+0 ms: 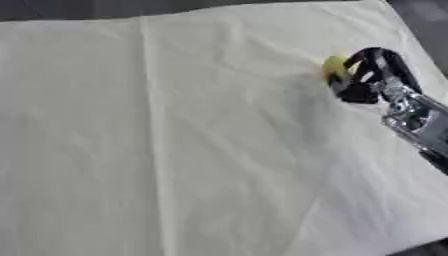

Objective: Pick up the objects with one hand, pass them to the other hand, and then place them into the box on the other side of the table.

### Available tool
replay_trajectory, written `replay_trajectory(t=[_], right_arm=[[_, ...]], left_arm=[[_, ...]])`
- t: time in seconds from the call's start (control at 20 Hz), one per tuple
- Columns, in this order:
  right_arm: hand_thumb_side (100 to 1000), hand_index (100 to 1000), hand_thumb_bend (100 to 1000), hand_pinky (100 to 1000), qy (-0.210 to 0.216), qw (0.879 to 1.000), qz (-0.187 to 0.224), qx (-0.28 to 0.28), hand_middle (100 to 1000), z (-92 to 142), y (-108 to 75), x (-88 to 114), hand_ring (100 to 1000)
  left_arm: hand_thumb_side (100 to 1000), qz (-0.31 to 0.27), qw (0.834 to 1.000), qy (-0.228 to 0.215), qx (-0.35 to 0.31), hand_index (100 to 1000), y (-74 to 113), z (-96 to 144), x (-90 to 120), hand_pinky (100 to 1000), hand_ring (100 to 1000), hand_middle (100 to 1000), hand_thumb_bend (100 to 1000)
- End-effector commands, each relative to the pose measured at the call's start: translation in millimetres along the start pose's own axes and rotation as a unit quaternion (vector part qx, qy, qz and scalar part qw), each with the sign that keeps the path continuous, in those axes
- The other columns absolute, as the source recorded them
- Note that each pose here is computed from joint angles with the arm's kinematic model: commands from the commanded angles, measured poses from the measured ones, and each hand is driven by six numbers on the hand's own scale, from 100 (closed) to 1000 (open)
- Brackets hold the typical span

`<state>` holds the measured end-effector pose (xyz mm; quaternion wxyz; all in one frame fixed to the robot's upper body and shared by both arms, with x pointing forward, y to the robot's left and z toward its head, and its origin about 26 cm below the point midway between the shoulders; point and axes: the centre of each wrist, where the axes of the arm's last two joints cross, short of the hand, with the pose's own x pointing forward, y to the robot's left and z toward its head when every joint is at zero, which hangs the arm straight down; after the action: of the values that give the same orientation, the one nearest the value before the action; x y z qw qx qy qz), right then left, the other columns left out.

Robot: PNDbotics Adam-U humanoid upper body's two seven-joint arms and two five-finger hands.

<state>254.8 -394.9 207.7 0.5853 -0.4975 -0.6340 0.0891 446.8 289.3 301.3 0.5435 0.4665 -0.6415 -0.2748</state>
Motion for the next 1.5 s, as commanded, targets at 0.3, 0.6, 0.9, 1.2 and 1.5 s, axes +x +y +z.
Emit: replay_trajectory(t=[0.3, 0.6, 0.9, 1.2, 1.5], right_arm=[[100, 415, 200, 477, -0.072, 0.997, -0.011, -0.016, 295, 2, -11.2, 13, 602], [100, 421, 151, 474, -0.14, 0.989, -0.038, -0.004, 300, 7, -3.3, 8, 604], [100, 423, 126, 475, -0.218, 0.973, -0.072, 0.005, 302, 16, 19.5, 11, 603], [100, 428, 146, 495, -0.298, 0.952, -0.069, 0.006, 306, 25, 43.0, 21, 604], [100, 433, 162, 511, -0.352, 0.934, -0.056, 0.034, 309, 32, 59.7, 30, 605]], left_arm=[[426, -0.01, 1.0, 0.005, 0.018, 763, 16.4, -1, -6, 777, 776, 670, 299], [424, -0.008, 1.0, 0.008, 0.021, 763, 17.0, -1, -7, 775, 776, 669, 296], [415, -0.002, 1.0, -0.001, 0.026, 762, 19.8, -1, 0, 774, 776, 667, 297], [412, 0.001, 1.0, -0.012, 0.025, 761, 21.0, -1, 7, 774, 776, 667, 299], [411, 0.002, 0.999, -0.029, 0.019, 761, 20.9, -2, 19, 772, 776, 668, 306]])
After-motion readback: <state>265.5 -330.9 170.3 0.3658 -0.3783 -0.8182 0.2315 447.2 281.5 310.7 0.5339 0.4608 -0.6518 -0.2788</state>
